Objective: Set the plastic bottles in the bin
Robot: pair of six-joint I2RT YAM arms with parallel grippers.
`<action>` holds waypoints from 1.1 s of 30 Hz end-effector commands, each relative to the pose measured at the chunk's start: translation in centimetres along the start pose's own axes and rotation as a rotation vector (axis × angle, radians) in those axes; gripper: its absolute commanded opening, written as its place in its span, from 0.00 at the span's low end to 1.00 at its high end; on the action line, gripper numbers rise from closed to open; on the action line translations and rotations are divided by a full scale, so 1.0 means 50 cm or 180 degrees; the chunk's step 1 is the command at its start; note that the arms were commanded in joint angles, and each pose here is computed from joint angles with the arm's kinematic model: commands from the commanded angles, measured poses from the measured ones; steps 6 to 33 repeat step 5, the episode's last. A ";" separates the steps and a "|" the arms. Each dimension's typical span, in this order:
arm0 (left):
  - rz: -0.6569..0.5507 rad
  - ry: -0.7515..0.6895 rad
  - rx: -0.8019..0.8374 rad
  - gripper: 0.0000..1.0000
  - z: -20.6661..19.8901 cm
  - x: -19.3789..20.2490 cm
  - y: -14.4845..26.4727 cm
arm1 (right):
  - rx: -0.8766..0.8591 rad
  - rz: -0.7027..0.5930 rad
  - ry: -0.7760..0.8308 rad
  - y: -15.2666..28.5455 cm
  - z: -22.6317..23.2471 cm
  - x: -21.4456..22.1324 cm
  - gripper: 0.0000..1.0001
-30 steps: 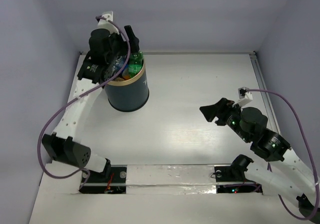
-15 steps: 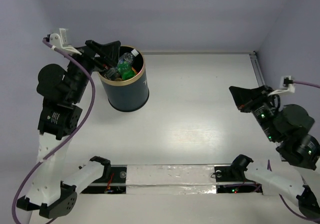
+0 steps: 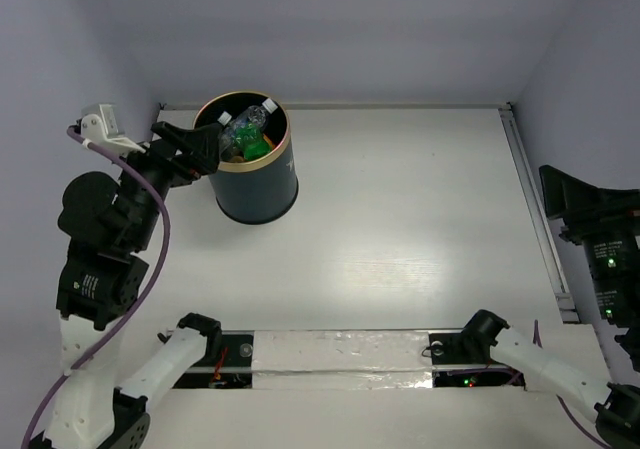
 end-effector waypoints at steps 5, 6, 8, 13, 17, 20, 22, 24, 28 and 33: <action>0.0359 -0.0007 0.0034 0.99 0.006 0.044 -0.028 | 0.0143 0.0199 0.0165 -0.030 -0.002 0.047 1.00; 0.0359 -0.0007 0.0034 0.99 0.006 0.044 -0.028 | 0.0143 0.0199 0.0165 -0.030 -0.002 0.047 1.00; 0.0359 -0.0007 0.0034 0.99 0.006 0.044 -0.028 | 0.0143 0.0199 0.0165 -0.030 -0.002 0.047 1.00; 0.0359 -0.0007 0.0034 0.99 0.006 0.044 -0.028 | 0.0143 0.0199 0.0165 -0.030 -0.002 0.047 1.00; 0.0359 -0.0007 0.0034 0.99 0.006 0.044 -0.028 | 0.0143 0.0199 0.0165 -0.030 -0.002 0.047 1.00; 0.0359 -0.0007 0.0034 0.99 0.006 0.044 -0.028 | 0.0143 0.0199 0.0165 -0.030 -0.002 0.047 1.00; 0.0359 -0.0007 0.0034 0.99 0.006 0.044 -0.028 | 0.0143 0.0199 0.0165 -0.030 -0.002 0.047 1.00; 0.0359 -0.0007 0.0034 0.99 0.006 0.044 -0.028 | 0.0143 0.0199 0.0165 -0.030 -0.002 0.047 1.00; 0.0359 -0.0007 0.0034 0.99 0.006 0.044 -0.028 | 0.0143 0.0199 0.0165 -0.030 -0.002 0.047 1.00; 0.0359 -0.0007 0.0034 0.99 0.006 0.044 -0.028 | 0.0143 0.0199 0.0165 -0.030 -0.002 0.047 1.00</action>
Point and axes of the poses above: each gripper's point midway between its finger pads, its own y axis back along the fingers, its own z axis along the line the jaws close on, x = y × z, the point moved 9 cm from there along y, back along the fingers, and after that the axes turned 3 degrees about -y, right-handed, at the moved point
